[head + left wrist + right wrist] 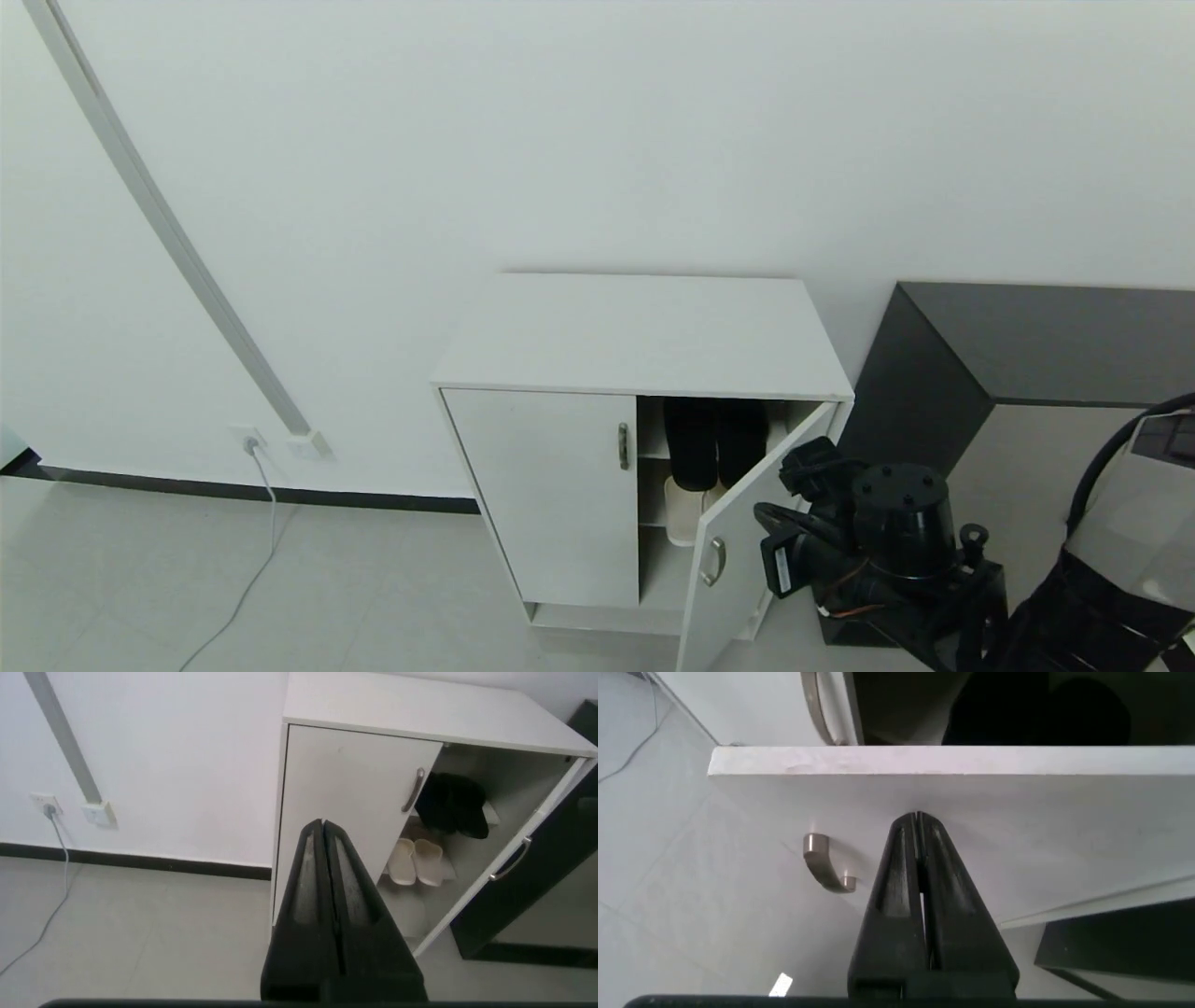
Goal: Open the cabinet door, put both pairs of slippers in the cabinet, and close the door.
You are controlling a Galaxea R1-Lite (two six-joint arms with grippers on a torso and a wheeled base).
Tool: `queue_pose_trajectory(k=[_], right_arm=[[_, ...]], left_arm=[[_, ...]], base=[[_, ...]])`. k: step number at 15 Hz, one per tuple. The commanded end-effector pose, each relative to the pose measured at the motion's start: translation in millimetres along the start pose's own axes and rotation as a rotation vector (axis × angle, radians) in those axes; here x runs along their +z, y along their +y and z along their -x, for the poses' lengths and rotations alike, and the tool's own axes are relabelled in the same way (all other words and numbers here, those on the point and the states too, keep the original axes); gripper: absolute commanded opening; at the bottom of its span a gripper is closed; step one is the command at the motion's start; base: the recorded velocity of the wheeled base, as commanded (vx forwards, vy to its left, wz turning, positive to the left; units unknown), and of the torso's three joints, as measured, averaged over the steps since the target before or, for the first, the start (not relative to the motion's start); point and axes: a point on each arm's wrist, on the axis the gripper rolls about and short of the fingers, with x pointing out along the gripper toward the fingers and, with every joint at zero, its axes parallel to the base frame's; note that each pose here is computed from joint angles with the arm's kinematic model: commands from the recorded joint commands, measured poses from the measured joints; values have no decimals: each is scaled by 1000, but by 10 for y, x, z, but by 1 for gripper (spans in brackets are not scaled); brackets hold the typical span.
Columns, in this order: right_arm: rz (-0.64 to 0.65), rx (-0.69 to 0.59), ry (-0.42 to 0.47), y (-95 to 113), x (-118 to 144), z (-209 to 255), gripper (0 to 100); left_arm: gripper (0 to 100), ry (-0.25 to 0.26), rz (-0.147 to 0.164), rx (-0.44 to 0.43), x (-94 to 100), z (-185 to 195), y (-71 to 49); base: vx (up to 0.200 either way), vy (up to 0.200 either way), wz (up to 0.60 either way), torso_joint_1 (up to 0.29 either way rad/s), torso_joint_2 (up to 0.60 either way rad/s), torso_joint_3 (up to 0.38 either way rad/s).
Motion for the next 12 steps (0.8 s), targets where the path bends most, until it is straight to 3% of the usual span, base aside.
queue_pose_trajectory(k=[1, 6, 12], right_arm=[[12, 6, 41, 37, -124, -67, 0], [7, 4, 38, 92, -262, -366, 0], [-7, -5, -18, 122, -184, -663, 0]], left_arm=[[0, -1, 2, 1, 2, 1, 0], [0, -1, 2, 1, 2, 1, 0], [0, -1, 2, 3, 2, 1, 0]], base=[[0, 0, 0, 0, 0, 0], [0, 0, 0, 0, 0, 0], [0, 0, 0, 0, 0, 0]])
